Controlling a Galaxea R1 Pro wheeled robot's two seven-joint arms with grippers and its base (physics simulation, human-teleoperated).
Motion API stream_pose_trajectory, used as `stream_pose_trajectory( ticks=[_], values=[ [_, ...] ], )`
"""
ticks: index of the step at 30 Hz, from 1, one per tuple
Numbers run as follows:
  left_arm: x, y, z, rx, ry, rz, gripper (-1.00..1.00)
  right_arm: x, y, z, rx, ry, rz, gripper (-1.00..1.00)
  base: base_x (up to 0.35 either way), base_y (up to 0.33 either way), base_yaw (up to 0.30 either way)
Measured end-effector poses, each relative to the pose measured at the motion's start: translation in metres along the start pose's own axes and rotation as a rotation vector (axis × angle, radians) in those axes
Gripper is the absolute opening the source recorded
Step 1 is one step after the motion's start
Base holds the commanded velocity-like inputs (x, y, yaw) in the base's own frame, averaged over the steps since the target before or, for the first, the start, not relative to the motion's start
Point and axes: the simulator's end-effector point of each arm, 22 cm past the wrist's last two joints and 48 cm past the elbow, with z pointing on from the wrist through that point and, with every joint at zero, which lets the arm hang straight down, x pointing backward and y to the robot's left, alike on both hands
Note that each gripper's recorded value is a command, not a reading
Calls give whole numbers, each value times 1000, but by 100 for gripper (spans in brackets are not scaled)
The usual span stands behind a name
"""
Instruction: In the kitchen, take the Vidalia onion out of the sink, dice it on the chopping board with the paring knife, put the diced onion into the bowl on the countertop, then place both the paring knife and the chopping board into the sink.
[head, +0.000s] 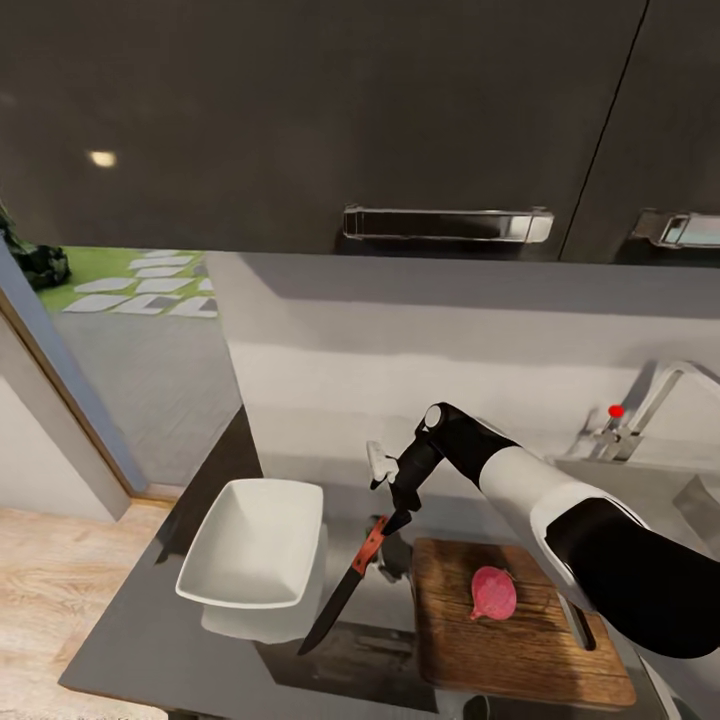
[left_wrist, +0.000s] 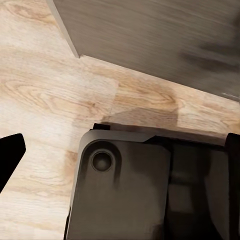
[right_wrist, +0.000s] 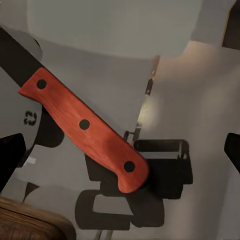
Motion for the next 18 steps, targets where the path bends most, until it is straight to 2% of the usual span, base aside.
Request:
stream_pose_trajectory(
  ticks=[18],
  values=[
    [11, -2, -1, -2, 30, -4, 100, 10, 1, 17, -29, -5, 22, 100, 0, 0, 0]
  ],
)
